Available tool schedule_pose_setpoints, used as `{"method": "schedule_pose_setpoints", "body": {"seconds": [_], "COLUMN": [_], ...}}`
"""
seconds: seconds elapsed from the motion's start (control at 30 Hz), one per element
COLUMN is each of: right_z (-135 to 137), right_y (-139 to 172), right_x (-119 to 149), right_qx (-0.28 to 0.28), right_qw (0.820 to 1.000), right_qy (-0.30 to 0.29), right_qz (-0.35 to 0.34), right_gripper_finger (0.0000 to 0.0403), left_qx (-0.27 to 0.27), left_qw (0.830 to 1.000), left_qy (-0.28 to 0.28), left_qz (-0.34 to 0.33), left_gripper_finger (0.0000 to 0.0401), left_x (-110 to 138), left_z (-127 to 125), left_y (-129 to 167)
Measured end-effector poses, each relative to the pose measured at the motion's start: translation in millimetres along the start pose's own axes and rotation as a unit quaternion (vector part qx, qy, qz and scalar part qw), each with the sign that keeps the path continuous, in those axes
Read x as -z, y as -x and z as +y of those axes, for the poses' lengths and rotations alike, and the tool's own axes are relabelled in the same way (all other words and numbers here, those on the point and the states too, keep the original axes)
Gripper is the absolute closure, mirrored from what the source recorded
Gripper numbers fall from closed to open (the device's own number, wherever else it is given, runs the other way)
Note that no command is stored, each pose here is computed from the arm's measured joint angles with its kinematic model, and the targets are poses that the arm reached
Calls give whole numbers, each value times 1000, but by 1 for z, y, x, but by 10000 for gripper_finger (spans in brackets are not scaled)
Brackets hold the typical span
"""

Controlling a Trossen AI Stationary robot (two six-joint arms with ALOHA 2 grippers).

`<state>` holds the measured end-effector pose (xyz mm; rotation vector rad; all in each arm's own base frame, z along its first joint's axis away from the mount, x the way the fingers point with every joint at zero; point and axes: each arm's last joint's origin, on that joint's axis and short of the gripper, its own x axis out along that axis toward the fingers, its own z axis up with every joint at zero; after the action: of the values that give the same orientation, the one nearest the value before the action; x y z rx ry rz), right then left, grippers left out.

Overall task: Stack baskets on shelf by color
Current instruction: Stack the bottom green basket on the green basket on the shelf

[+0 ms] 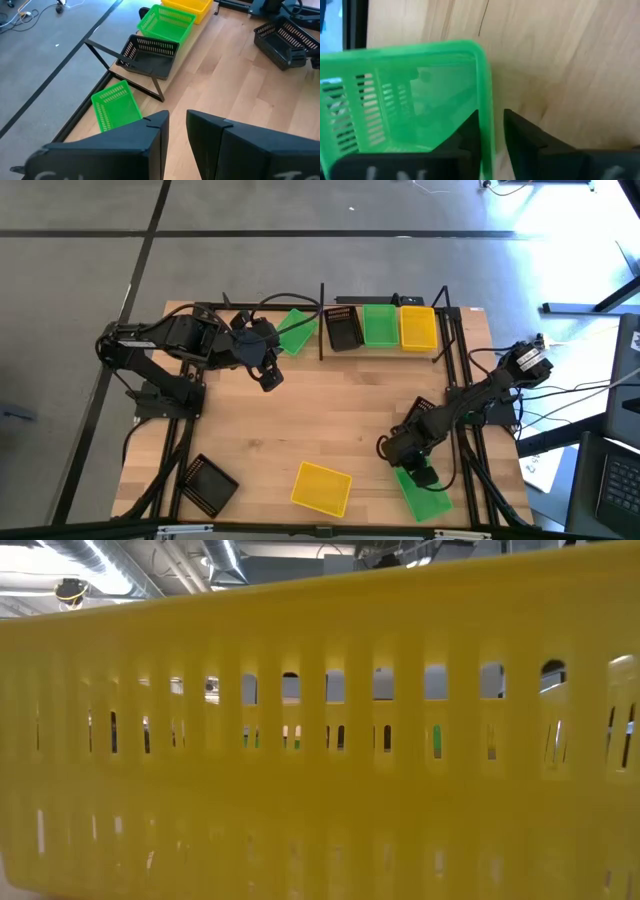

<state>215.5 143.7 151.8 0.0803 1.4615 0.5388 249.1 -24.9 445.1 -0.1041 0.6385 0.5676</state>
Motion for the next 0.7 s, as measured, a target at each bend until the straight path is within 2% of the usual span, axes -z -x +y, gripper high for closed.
{"method": "schedule_pose_setpoints", "body": {"seconds": [0.13,0.23,0.43,0.7], "right_z": [-1,-3,-2,-6], "right_y": [0,3,25,79], "right_x": [-3,-6,-26,-42], "right_qx": [-3,-5,-11,53], "right_qw": [999,997,993,985], "right_qy": [-34,-76,-105,-161], "right_qz": [-11,-20,-42,-17], "right_gripper_finger": [390,397,401,401], "left_qx": [0,0,6,22], "left_qw": [1000,1000,1000,1000], "left_qy": [0,0,-1,-1], "left_qz": [0,0,3,10], "left_gripper_finger": [343,343,343,343], "left_x": [0,0,0,1], "left_z": [0,0,0,-1], "left_y": [0,0,0,0]}}
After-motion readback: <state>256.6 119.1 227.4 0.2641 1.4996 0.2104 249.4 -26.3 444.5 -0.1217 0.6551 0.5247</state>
